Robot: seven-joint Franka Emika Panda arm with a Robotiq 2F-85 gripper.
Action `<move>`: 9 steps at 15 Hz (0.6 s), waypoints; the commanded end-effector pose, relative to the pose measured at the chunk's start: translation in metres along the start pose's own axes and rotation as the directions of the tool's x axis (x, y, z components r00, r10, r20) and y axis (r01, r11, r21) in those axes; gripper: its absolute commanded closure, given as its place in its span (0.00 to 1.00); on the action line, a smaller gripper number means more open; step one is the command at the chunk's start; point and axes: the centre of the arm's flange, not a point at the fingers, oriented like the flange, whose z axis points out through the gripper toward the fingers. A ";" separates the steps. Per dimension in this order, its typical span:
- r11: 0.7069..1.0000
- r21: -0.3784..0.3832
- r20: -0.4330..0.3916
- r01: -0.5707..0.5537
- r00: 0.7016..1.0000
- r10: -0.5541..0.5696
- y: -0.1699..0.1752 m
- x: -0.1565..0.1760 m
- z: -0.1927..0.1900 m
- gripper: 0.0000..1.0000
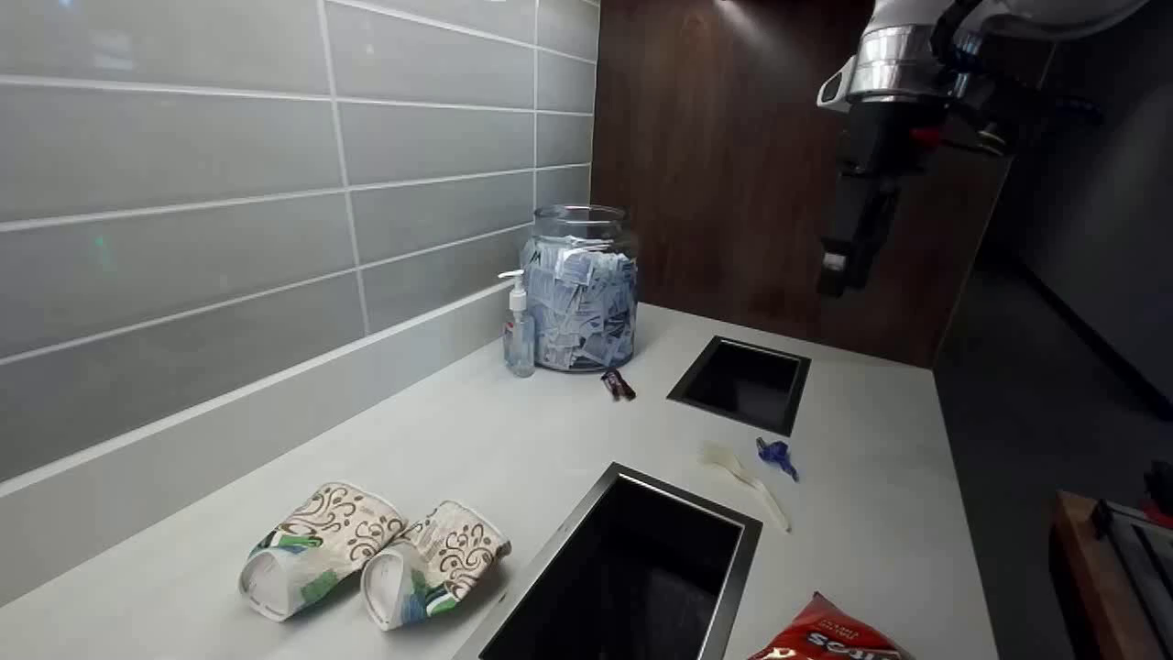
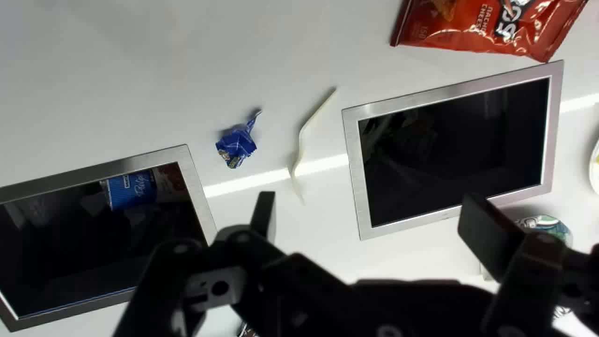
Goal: Empty the packet of doritos into the trash can on the left
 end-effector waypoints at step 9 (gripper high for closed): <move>0.998 -0.001 -0.007 0.056 0.998 -0.056 -0.007 0.001 0.004 0.00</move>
